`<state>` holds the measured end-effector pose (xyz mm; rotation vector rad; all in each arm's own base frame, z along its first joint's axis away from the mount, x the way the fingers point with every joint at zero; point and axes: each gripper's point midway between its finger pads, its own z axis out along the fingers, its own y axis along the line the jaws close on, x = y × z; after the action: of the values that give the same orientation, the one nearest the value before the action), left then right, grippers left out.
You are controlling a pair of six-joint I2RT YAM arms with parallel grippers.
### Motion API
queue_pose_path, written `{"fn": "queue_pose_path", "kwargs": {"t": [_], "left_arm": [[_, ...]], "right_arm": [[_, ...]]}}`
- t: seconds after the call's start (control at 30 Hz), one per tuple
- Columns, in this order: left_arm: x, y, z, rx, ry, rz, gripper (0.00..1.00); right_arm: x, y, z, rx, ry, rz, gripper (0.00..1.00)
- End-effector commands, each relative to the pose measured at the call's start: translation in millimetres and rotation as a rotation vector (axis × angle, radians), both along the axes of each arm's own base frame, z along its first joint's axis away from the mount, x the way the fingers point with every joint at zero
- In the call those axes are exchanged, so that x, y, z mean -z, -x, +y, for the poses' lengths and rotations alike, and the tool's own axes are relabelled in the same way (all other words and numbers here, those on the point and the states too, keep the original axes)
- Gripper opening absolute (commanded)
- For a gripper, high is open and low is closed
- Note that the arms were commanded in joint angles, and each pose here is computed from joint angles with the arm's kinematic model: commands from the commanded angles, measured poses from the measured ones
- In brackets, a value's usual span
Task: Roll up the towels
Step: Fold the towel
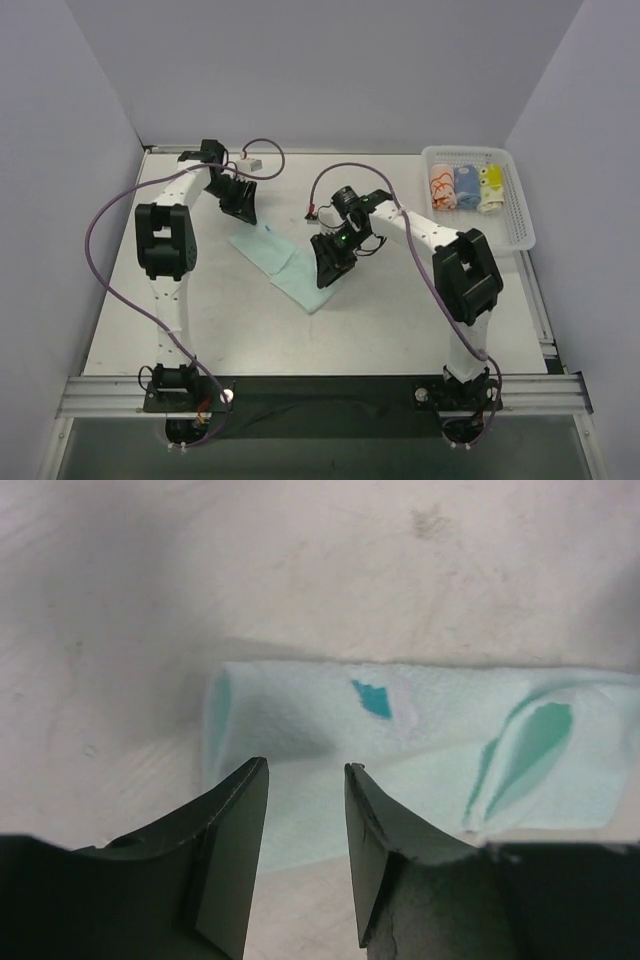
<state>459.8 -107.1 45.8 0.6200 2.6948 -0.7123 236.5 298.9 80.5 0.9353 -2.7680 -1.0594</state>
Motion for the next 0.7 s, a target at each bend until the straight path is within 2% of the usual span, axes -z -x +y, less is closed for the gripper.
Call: {"fn": "queue_pose_path", "kwargs": {"t": [0.0,0.1,0.13,0.27,0.53,0.67], "left_arm": [[-56,16,-11,0.042,0.059,-0.012,0.47],[-59,33,-10,0.022,0.071,0.006,0.47],[-45,50,-11,0.016,0.075,0.063,0.47],[-30,67,-14,-0.017,0.068,0.084,0.47],[0,64,-10,-0.085,0.040,0.122,0.47],[17,52,-13,-0.091,0.045,0.141,0.46]], "right_arm": [[-32,-26,-23,0.131,-0.044,-0.032,0.29],[-13,-49,-41,0.197,0.017,-0.040,0.32],[-5,-54,-41,0.195,0.032,-0.038,0.33],[15,-60,-37,0.195,0.040,-0.005,0.33],[38,-52,-25,0.166,0.031,0.055,0.34],[53,-33,-24,0.151,0.054,0.119,0.24]]}}
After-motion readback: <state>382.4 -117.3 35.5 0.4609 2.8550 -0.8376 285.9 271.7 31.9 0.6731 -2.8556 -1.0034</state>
